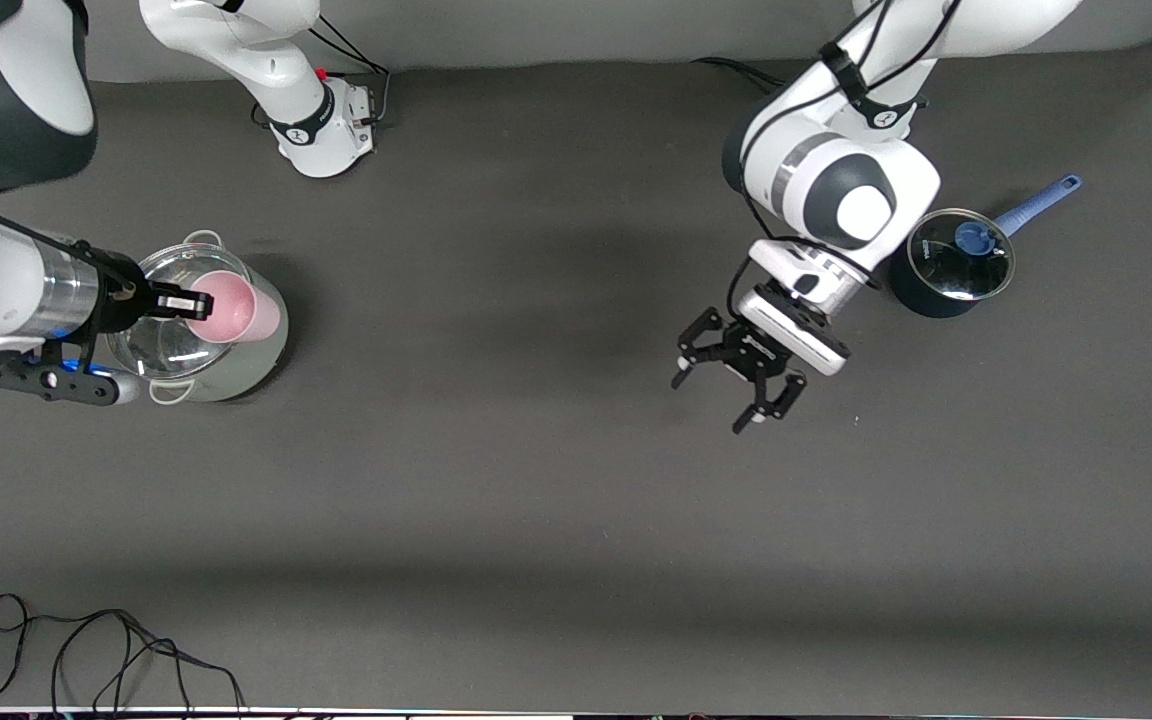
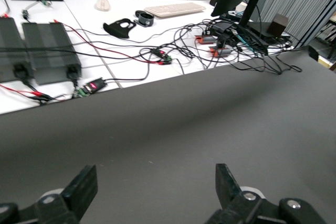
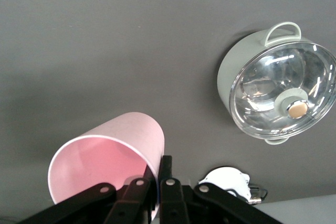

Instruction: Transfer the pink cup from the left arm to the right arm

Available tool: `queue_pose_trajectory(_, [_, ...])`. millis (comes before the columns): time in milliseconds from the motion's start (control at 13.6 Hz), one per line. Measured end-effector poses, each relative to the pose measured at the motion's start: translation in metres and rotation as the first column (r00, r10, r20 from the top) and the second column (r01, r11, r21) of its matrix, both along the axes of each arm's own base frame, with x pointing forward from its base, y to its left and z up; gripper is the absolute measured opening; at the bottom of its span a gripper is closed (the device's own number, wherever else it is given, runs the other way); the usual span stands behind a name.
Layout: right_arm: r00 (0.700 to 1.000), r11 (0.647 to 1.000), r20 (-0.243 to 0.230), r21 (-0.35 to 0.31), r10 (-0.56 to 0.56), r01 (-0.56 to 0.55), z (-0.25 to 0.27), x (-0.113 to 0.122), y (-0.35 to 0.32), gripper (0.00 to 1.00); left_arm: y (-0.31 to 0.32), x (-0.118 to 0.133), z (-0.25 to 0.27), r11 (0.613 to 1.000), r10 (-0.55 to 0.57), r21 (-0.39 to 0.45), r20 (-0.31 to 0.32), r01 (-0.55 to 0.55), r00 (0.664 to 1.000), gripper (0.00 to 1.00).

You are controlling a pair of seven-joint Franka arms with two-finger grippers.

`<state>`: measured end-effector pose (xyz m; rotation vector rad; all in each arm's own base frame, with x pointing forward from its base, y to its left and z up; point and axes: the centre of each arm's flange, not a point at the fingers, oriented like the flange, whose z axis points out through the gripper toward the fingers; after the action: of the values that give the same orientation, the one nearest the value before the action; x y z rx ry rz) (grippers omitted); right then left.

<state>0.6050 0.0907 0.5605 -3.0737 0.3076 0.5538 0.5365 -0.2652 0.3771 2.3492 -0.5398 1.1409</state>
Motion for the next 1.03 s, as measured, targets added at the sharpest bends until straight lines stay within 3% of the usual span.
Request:
queue_pose_trajectory(514, [0.992, 0.999, 0.116, 0.031, 0.04, -0.044, -0.127, -0.011, -0.043, 0.04, 0.019, 0.04, 0.005, 0.984, -0.125, 0.146, 0.164, 0.101, 0.978, 1.0])
queue_pose_trajectory(587, [0.99, 0.998, 0.132, 0.032, 0.047, -0.051, -0.148, -0.015, -0.052, 0.04, 0.024, 0.049, 0.006, 0.974, -0.169, 0.183, 0.204, 0.132, 0.964, 1.0])
queue_pose_trajectory(808, [0.979, 0.997, 0.19, 0.025, 0.067, -0.073, -0.209, -0.029, -0.081, 0.04, 0.059, 0.09, 0.006, 0.923, -0.342, 0.293, 0.329, 0.249, 0.88, 1.0])
queue_pose_trajectory(1028, [0.968, 0.997, 0.24, 0.01, 0.073, -0.078, -0.254, -0.045, -0.088, 0.04, 0.095, 0.118, 0.003, 0.864, -0.472, 0.361, 0.34, 0.351, 0.813, 1.0])
